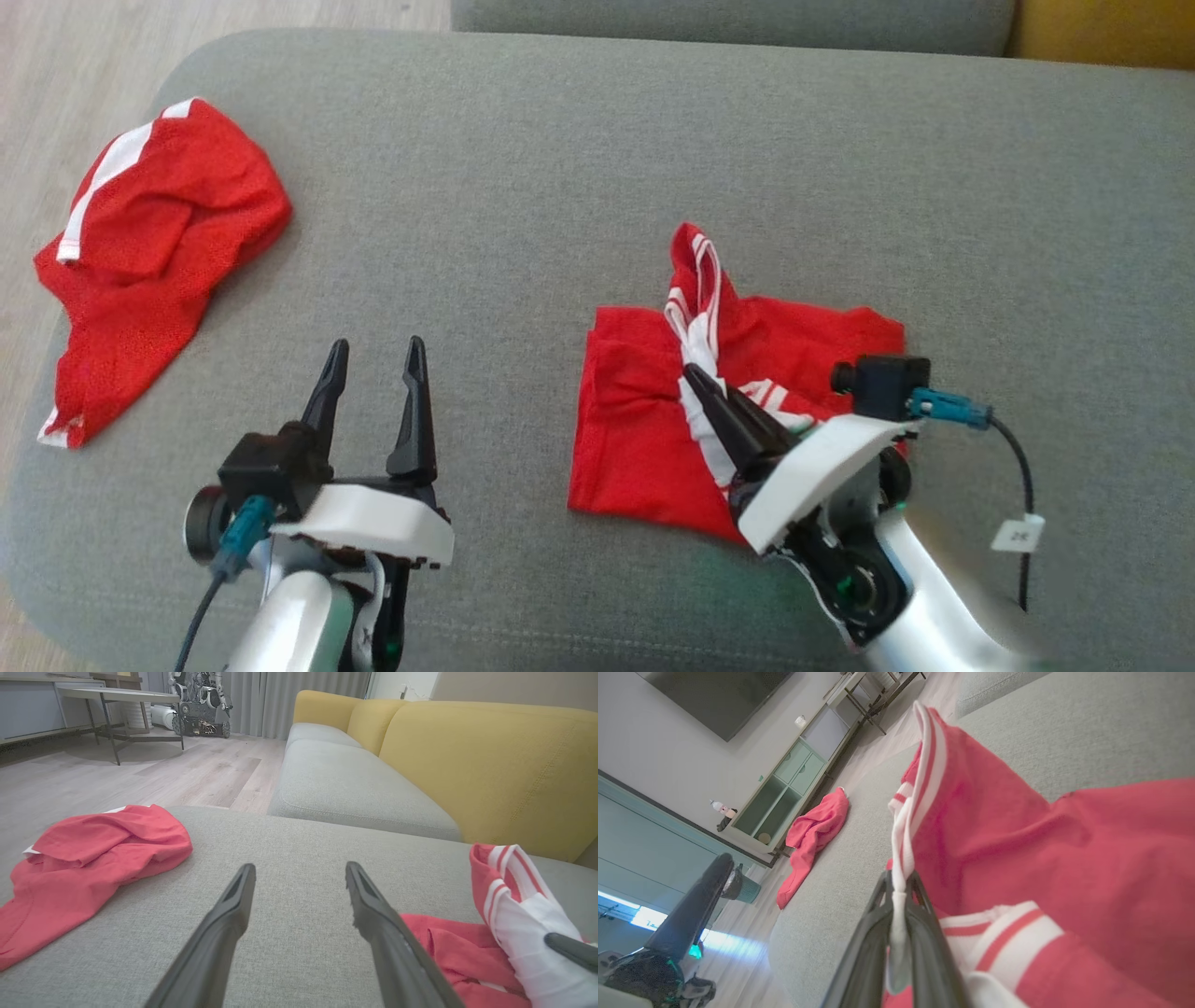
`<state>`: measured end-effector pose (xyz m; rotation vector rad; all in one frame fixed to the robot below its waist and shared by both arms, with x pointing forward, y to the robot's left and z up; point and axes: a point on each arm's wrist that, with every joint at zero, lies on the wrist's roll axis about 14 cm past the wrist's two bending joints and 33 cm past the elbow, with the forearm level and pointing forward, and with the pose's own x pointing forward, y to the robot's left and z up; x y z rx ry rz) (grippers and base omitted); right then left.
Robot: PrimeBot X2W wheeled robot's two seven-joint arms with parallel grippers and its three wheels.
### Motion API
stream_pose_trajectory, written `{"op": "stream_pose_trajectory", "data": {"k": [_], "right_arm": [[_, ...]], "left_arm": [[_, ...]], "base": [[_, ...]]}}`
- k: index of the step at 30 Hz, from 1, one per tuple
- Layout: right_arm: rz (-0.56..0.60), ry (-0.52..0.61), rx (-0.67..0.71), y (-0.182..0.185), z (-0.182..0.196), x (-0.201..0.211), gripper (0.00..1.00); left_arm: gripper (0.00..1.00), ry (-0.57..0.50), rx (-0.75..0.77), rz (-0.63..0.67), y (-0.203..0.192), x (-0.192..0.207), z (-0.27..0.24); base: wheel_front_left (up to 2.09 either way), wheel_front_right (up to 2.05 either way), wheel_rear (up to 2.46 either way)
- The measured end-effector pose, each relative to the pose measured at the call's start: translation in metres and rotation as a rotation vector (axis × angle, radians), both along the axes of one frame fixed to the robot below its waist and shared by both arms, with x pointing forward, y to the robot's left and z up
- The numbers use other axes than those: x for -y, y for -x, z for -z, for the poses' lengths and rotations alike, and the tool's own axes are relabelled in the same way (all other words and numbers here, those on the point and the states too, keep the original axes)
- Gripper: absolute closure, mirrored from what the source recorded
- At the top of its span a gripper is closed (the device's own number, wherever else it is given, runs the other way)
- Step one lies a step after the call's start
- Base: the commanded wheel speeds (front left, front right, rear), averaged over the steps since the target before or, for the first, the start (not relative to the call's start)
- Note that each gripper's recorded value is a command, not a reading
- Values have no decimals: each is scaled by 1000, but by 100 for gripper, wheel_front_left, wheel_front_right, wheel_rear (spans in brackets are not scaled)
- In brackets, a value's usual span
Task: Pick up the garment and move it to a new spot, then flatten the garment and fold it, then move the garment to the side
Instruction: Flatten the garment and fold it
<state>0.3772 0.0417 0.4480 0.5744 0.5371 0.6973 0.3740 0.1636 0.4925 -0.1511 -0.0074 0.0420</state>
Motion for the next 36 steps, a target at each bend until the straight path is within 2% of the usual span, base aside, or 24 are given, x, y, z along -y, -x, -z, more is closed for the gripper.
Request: {"op": "stream_pose_trajectory", "data": {"k": [3, 4, 5, 6, 15, 20, 23, 26, 31, 36], "right_arm": [[-8, 6, -5, -2, 5, -4, 100], [-8, 2, -4, -4, 6, -6, 70], [-6, 1, 3, -6, 5, -7, 32], [-7, 3, 12, -7, 5, -9, 0], [41, -43, 202, -25, -35, -8, 0], [148, -56, 350, -44, -68, 27, 0], [244, -3, 433, -58, -80, 67, 0], [341, 84, 465, -61, -77, 111, 0], [454, 261, 476, -48, -63, 172, 0], [517, 363, 484, -31, -65, 205, 0]], "left_arm": [[0, 0, -6, -4, 0, -1, 2], [0, 0, -8, -5, 0, -1, 3], [0, 1, -10, -4, 0, -1, 3], [0, 0, -12, -4, -1, -1, 4], [0, -3, -8, 20, -6, 7, 4], [0, -1, 0, 37, -9, 13, 1], [0, 1, 2, 51, -10, 18, 1], [0, 3, -5, 60, -10, 22, 3], [0, 1, 5, 70, -11, 25, 0], [0, -9, 17, 82, -13, 28, -4]], "base": [[0, 0, 0], [0, 0, 0], [0, 0, 0], [0, 0, 0], [0, 0, 0], [0, 0, 0], [0, 0, 0], [0, 0, 0], [0, 0, 0], [0, 0, 0]]}}
